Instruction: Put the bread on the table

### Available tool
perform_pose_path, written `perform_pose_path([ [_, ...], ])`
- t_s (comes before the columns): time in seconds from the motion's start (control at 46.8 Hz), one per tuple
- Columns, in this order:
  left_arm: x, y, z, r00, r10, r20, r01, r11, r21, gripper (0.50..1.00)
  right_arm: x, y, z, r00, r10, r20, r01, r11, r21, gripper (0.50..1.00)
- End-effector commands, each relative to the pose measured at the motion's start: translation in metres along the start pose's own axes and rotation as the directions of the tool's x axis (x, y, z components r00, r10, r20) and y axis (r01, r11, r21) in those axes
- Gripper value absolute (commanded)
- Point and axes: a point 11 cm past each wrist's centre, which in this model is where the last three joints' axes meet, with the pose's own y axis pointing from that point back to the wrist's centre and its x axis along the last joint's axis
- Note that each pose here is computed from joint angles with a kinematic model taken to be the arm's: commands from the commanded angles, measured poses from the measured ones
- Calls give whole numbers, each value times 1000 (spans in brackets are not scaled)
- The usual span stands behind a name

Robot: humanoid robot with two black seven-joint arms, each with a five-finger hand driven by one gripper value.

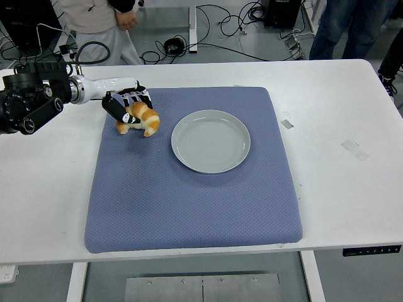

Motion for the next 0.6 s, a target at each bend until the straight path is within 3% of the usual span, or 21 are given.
perform_pose_path([
  [0.0, -6, 0, -3, 1000, -4, -4, 4, 1000, 5, 500, 0, 0, 0, 1000, 0, 0, 0, 1000, 0, 1000],
  [0.577, -2, 1, -8, 998, 27, -51, -27, 1000, 10, 500, 0, 0, 0, 1000, 0, 0, 0, 1000, 0, 1000],
])
